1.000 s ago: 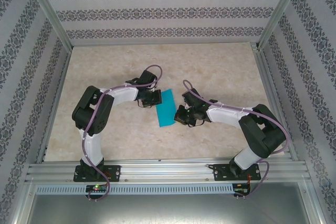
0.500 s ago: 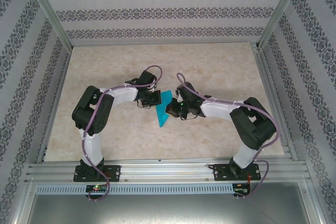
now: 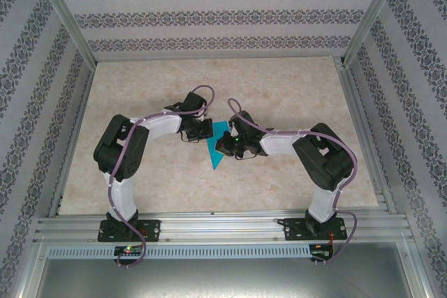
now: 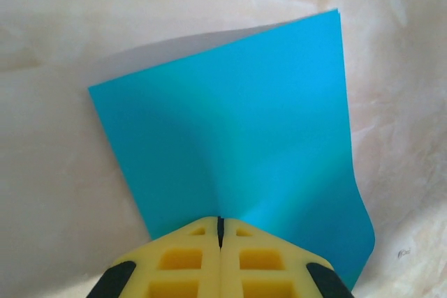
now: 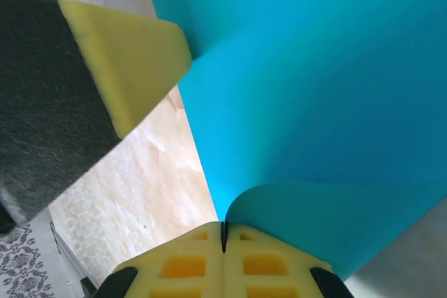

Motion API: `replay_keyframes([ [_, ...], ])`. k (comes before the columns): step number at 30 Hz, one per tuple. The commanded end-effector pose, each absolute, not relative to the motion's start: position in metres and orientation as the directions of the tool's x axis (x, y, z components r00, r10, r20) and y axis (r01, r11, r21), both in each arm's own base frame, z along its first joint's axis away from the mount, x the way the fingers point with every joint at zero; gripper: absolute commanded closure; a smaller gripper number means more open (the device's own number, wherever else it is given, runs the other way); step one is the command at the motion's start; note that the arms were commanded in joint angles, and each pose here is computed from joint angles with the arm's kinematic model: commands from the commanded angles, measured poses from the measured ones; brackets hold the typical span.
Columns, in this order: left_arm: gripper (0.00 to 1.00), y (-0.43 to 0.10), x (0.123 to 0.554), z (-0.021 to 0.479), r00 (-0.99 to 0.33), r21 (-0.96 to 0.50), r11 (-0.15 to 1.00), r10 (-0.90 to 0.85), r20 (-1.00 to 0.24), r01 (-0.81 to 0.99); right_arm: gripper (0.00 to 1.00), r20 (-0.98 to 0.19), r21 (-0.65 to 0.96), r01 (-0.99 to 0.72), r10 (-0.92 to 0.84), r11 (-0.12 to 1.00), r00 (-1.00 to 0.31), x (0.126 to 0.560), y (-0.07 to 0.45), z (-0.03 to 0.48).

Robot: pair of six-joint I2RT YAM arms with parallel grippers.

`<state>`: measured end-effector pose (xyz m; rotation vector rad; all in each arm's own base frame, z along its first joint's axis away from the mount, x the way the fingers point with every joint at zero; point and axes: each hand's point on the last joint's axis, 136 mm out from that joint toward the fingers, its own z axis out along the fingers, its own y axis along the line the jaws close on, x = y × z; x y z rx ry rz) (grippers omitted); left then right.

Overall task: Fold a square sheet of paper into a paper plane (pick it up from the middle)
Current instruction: Third fold the triangle at the center of the table.

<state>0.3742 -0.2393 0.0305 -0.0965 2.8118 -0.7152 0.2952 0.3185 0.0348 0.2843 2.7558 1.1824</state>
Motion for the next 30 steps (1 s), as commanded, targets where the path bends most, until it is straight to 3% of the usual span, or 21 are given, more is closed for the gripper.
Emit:
replay_keyframes([
  [1, 1.0, -0.231, 0.379, 0.035, -0.963, -0.474, 0.879, -0.165, -0.212, -0.046, 1.0, -0.054, 0.74, 0.103, 0.212, 0.664, -0.976, 0.296, 0.324, 0.035],
  [30, 1.0, -0.231, 0.366, 0.006, -0.981, -0.46, 0.884, -0.149, -0.125, -0.076, 1.0, -0.057, 0.728, 0.086, 0.185, 0.68, -0.981, 0.297, 0.327, 0.021],
])
